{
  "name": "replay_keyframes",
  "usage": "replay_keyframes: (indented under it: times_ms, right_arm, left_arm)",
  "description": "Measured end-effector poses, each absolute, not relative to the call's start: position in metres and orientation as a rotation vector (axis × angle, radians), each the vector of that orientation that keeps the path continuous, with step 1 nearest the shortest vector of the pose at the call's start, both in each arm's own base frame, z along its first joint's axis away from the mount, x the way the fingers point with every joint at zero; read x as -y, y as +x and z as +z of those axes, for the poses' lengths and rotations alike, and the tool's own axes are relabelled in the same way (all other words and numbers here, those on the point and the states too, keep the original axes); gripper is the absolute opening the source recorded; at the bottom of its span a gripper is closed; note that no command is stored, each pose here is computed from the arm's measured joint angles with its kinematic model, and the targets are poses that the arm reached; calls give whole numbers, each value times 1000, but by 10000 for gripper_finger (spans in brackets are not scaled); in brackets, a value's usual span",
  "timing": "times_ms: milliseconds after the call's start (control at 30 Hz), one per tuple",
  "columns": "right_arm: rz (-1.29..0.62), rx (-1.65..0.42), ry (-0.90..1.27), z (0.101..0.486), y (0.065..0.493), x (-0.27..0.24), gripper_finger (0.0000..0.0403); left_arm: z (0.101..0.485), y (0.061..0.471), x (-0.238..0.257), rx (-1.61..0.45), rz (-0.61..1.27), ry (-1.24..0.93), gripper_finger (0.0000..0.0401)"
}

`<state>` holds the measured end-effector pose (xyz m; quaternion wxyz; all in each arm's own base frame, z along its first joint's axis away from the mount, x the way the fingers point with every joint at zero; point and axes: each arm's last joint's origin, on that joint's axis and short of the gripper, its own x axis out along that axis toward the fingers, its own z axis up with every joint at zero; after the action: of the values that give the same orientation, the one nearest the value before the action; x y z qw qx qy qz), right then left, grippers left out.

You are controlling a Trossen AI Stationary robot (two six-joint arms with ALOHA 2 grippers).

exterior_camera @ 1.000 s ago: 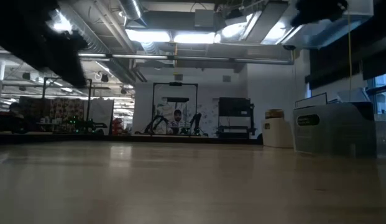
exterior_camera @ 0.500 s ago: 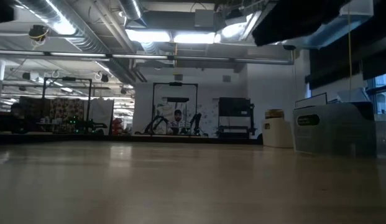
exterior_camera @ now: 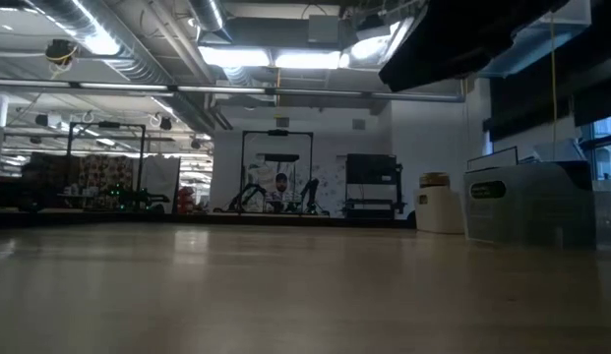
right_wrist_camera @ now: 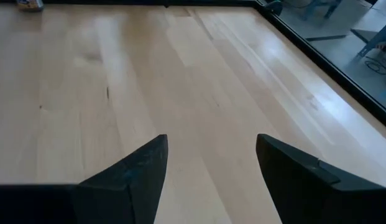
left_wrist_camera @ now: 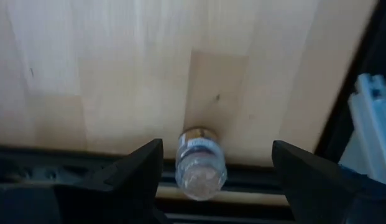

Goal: Sort spices by type
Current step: Put the transparent seasoning bottle into the bottom transparent bin

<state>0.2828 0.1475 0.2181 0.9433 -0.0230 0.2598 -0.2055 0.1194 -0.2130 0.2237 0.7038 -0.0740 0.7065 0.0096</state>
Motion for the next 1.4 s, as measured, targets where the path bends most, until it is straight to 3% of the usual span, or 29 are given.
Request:
replay_keyframes:
  times_ms: [433,633,1067,1400]
  right_arm:
    - [-413,-538,-51,218,282,-148,246]
    - [-413,-538,-51,218,282,-148,246]
    - [-412,-539,-51,218,282,-148,246]
    - [-412,-539,-51,218,282,-148,246]
  left_arm:
    - [183,110,217,-1867,44,-116,285]
    - [176,109,220,-1889,5,-67,283]
    - [173,113,220,-1857,-30,-14,157]
    - [187,152,213,-1746,-8,-113,155]
